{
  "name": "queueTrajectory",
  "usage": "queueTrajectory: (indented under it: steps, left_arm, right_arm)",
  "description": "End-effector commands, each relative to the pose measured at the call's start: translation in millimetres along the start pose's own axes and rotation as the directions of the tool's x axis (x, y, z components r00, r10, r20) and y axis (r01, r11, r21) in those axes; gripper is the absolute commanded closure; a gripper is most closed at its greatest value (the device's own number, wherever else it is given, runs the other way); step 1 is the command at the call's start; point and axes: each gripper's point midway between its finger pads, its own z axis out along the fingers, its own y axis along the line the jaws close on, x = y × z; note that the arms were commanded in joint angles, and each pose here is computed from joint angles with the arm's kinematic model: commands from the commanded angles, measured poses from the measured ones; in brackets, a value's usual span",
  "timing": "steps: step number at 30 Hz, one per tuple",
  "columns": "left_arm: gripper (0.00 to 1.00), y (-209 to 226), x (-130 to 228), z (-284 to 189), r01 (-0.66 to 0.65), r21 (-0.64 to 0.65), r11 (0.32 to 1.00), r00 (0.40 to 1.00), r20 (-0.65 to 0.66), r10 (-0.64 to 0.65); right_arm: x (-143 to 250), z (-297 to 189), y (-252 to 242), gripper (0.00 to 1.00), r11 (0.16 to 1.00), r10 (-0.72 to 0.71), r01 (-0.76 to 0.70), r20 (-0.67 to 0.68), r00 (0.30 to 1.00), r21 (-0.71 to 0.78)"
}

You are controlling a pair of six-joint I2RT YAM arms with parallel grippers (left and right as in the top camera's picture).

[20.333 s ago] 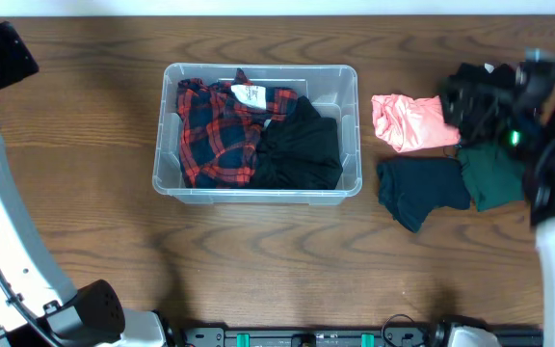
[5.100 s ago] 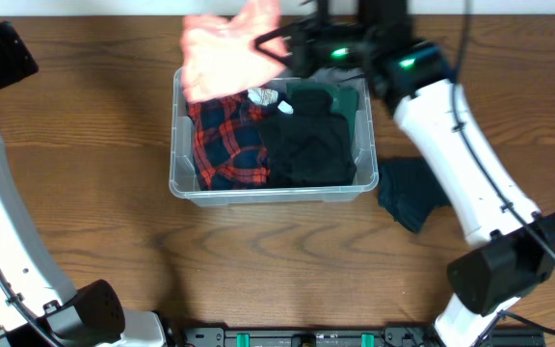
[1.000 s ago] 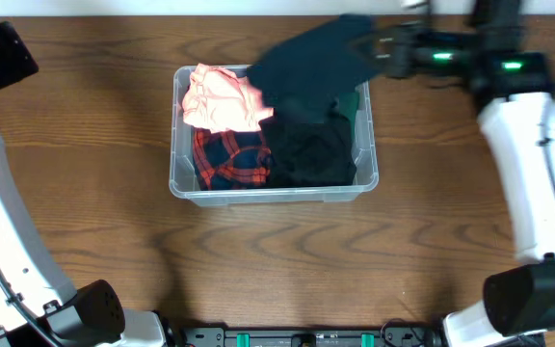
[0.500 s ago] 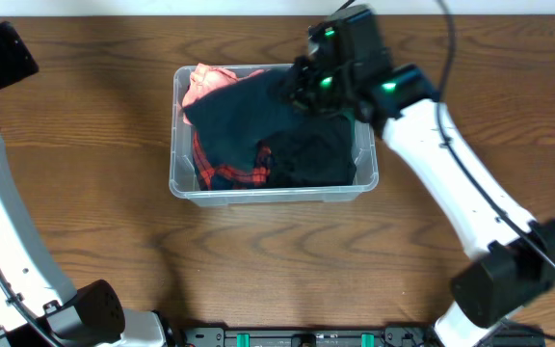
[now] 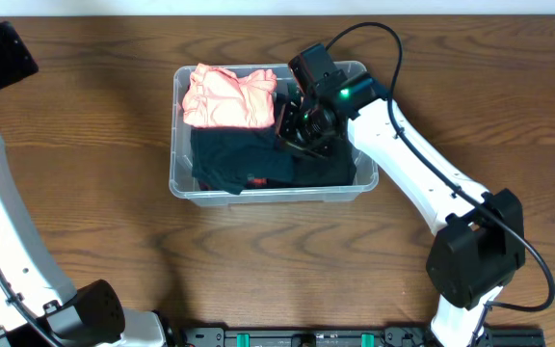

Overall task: Pack container
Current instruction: 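Carry the dark teal garment into the bin and release it, then press and tuck the clothes down inside the bin with the right gripper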

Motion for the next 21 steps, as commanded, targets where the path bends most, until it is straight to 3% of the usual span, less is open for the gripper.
queueTrajectory:
  steps: [1, 6, 10, 12, 17, 21]
  left_arm:
    - [0.02, 3.4, 3.2, 4.8, -0.006, -0.016, 1.0, 1.0, -0.014, 0.006]
    - [0.02, 3.4, 3.2, 4.8, -0.006, -0.016, 1.0, 1.0, -0.014, 0.006]
    - [0.02, 3.4, 3.2, 4.8, -0.006, -0.016, 1.0, 1.0, -0.014, 0.006]
    - [0.02, 3.4, 3.2, 4.6, -0.006, -0.016, 1.0, 1.0, -0.014, 0.006]
    - [0.02, 3.4, 3.2, 4.8, -0.006, -0.016, 1.0, 1.0, -0.014, 0.006]
    - [0.02, 3.4, 3.2, 4.8, -0.006, -0.016, 1.0, 1.0, -0.014, 0.006]
  right_arm:
    - [-5.8, -3.7, 5.5, 0.52, 0.99, -0.141, 0.14, 0.063, 0.988, 0.019]
    - [-25.8, -32.5, 60.9, 0.53, 0.924, -0.311, 0.349, 0.226, 0.923, -0.156]
    - [-35.2, -70.9, 94.1, 0.85, 0.825, -0.439, 0.535, 0.39, 0.809, -0.181]
    - [-34.9, -81.7, 101.5, 0.91, 0.784, -0.487, 0.598, 0.432, 0.759, -0.168]
    - [-20.0, -75.0, 103.3, 0.97, 0.7, -0.607, 0.703, 0.413, 0.679, -0.127]
    - [-20.1, -63.9, 77.0, 0.94, 0.763, -0.6, 0.646, 0.351, 0.719, -0.019]
